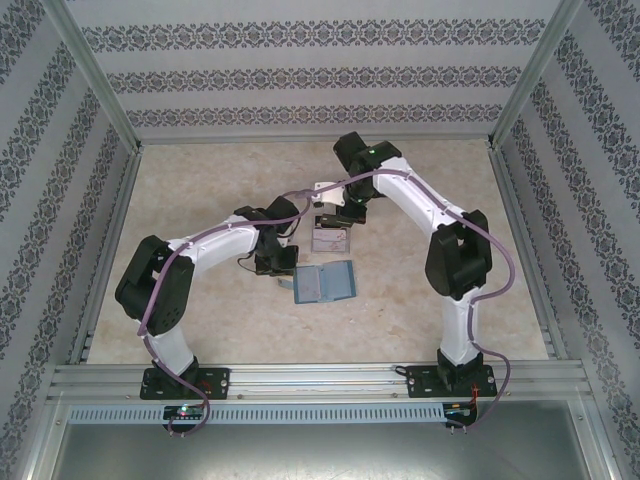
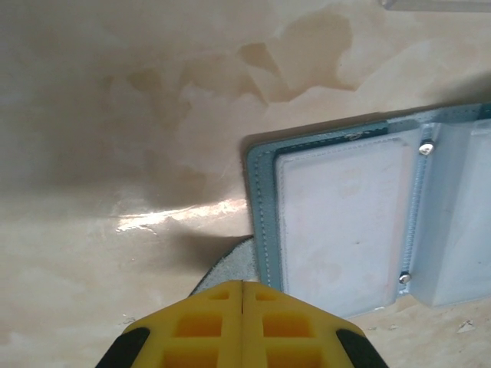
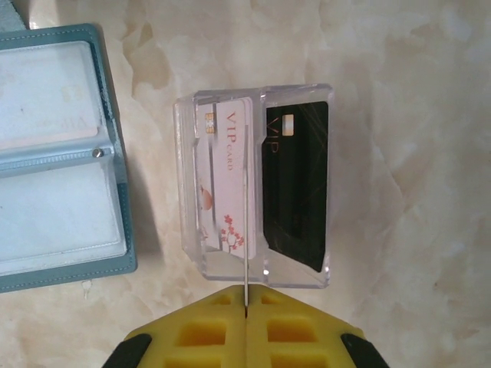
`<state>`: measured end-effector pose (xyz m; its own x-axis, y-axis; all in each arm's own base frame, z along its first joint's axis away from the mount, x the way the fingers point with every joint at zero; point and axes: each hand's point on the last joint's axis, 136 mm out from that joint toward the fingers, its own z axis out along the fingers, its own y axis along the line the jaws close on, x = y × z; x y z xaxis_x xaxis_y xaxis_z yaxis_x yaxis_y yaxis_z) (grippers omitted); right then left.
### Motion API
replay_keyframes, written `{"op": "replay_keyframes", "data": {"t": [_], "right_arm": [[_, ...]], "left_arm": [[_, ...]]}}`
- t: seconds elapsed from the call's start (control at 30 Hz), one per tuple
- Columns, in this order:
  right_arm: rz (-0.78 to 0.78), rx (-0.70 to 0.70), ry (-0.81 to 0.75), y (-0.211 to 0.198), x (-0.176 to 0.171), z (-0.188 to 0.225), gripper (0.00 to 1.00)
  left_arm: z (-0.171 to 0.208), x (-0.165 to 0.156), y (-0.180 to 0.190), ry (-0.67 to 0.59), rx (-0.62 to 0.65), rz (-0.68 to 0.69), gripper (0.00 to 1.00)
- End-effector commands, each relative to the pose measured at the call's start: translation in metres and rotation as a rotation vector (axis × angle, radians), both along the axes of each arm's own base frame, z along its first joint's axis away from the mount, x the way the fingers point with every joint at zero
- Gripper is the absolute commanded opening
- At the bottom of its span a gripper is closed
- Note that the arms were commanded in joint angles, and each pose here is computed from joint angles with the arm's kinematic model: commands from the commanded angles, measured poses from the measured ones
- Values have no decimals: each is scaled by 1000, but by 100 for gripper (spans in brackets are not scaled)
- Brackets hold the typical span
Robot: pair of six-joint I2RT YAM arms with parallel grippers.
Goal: Take the credit cards out of the card holder
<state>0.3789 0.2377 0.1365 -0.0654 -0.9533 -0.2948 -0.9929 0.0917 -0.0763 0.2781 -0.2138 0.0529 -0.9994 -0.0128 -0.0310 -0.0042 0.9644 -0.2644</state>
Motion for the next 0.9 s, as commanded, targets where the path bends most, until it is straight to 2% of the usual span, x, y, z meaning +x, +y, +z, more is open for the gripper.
{"op": "replay_keyframes", "data": {"t": [0.0,0.37,0.87], "right_arm": [[48,-55,43,-8,-2,-2,0],[81,-58,62,2,15,-5,0],[100,-89,149,5,14,-27,0]], "left_arm": [[4,-1,11,-5,17,32,0],[3,-2,17,3,25,50,0],[-5,-6,22,23,29,68,0]]}}
